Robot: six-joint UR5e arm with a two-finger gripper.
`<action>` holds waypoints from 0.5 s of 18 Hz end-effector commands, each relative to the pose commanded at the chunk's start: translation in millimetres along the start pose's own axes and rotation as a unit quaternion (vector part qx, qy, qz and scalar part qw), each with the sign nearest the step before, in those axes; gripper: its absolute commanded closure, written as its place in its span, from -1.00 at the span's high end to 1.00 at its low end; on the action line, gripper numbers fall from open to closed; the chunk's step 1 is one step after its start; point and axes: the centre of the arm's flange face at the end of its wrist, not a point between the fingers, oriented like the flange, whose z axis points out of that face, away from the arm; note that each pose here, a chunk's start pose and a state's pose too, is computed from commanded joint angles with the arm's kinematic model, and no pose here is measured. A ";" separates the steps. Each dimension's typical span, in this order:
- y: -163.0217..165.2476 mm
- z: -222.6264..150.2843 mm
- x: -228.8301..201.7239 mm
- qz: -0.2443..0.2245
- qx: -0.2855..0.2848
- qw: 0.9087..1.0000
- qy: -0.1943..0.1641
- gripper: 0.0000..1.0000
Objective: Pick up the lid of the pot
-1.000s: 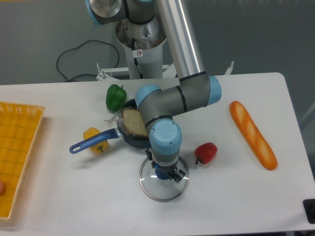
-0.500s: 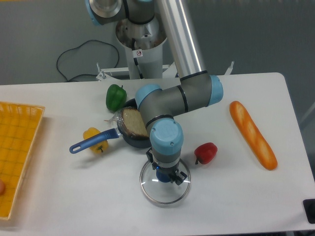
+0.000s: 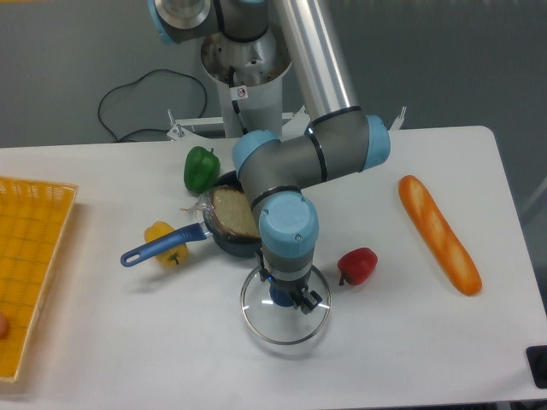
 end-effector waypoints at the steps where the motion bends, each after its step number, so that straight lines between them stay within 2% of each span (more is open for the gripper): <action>1: -6.9 -6.0 5.1 0.005 0.007 1.000 -0.002 -0.11; 5: -17.0 -29.0 19.4 0.014 0.028 1.000 -0.005 -0.11; 9: -19.5 -36.6 37.3 0.020 0.030 0.999 0.000 -0.11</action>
